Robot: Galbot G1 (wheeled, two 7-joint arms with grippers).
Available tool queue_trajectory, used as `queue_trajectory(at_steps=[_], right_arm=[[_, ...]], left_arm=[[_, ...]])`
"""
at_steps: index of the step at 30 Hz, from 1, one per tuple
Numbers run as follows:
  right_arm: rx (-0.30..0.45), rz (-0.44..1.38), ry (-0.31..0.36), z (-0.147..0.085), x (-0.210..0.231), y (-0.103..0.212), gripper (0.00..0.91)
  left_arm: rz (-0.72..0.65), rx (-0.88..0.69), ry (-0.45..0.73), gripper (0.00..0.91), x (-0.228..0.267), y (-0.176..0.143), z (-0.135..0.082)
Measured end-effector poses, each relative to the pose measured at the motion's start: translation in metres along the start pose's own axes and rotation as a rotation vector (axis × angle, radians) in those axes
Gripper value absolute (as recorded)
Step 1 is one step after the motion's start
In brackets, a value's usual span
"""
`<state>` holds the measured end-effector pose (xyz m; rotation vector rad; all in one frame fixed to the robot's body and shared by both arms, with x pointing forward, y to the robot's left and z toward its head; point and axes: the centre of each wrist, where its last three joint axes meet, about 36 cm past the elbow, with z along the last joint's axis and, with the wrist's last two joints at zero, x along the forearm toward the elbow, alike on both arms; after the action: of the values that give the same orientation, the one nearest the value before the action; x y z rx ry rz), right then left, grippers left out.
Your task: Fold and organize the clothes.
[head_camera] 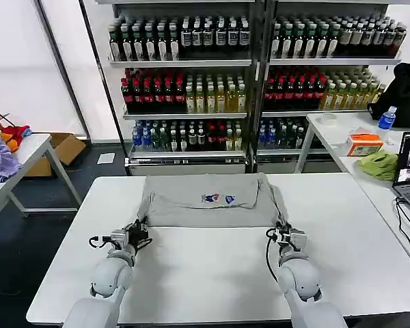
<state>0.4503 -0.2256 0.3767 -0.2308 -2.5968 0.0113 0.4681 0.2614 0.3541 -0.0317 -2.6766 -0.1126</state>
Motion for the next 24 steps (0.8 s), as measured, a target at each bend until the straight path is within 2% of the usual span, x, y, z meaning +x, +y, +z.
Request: queue_trajectory(at_steps=[6,13,19,24], right_arm=[[0.022,-0.006,-0.018,0.002,0.017,0.004,0.0],[0.03,-0.01,-0.072,-0.008,0.043,0.004,0.0],[0.04,-0.006,-0.129,-0.015,0.074,0.0,0.0],[0.077,-0.003,-0.154,-0.01,0.104,-0.004,0.0]], left_arm=[[-0.003,-0.009,-0.006,0.01,0.01,0.001,0.005],[-0.004,-0.014,-0.025,0.01,0.027,-0.003,0.008],[-0.015,-0.018,-0.051,0.01,0.053,-0.002,0.006],[-0.023,-0.012,-0.07,0.01,0.084,-0.004,0.007]])
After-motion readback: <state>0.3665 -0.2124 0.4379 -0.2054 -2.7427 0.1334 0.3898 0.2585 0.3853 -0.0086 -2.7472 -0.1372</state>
